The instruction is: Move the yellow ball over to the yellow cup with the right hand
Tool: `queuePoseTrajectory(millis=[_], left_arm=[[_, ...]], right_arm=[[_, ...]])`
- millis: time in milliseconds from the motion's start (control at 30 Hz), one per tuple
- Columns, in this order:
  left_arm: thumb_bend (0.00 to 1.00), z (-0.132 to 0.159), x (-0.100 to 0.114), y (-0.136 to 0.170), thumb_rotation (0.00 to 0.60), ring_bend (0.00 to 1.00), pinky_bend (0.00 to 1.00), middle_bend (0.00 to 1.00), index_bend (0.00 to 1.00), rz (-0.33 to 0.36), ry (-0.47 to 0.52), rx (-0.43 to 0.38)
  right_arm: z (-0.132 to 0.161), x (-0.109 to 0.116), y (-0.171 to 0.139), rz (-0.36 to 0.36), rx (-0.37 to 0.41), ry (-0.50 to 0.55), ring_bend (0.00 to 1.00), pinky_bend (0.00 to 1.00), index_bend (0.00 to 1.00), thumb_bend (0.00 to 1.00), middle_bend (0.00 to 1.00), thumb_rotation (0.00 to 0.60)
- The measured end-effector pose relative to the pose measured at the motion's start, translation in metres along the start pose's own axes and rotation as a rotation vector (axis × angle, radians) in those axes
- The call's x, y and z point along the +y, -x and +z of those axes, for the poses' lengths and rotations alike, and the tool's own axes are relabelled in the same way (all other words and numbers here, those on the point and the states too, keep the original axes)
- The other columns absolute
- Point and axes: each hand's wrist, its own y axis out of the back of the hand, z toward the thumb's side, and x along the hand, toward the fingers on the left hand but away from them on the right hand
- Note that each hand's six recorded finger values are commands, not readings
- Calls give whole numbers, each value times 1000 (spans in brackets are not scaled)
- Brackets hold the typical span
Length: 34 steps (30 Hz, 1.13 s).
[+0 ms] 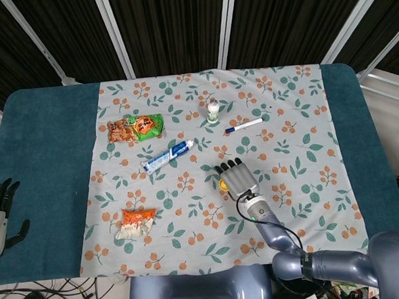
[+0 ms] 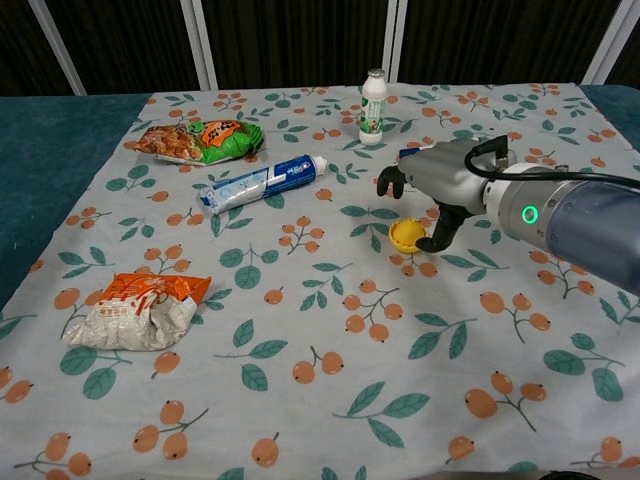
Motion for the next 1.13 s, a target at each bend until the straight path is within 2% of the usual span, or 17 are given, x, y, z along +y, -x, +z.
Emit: queuePoseTrajectory(millis=[133, 333, 467, 600, 733, 867, 1000, 1133], left_arm=[[375, 0, 0, 0, 600, 0, 0, 0, 0, 0, 1, 1], [375, 1, 1, 1, 600, 0, 0, 0, 0, 5, 0, -3], [375, 2, 2, 2, 600, 0, 0, 0, 0, 10, -4, -6], [375, 3, 1, 3, 600, 0, 0, 0, 0, 13, -10, -8], [376, 4, 1, 4, 600, 0, 0, 0, 0, 17, -17, -8], [376, 5, 0, 5, 600, 0, 0, 0, 0, 22, -23, -7], [377, 6, 0, 5, 600, 0, 0, 0, 0, 27, -30, -5], [377, 6, 1, 4, 600, 0, 0, 0, 0, 40, -40, -7]], right_arm=[[-7, 15, -8, -29, -8, 24, 162, 184, 173, 235, 183, 600], [-33, 44, -38, -76, -36, 50, 155, 184, 159, 234, 167, 600], [-65, 63, -73, -113, -81, 45, 141, 184, 150, 203, 147, 600], [-98, 70, -108, -164, -130, 20, 102, 184, 148, 150, 119, 600], [-124, 66, -148, -227, -176, 51, 87, 184, 146, 148, 88, 600], [-156, 53, -197, -297, -256, 103, 71, 183, 125, 148, 70, 600], [-180, 33, -234, -315, -308, 136, 44, 183, 96, 137, 62, 600], [-196, 14, -258, -319, -325, 126, 40, 183, 84, 135, 61, 600]])
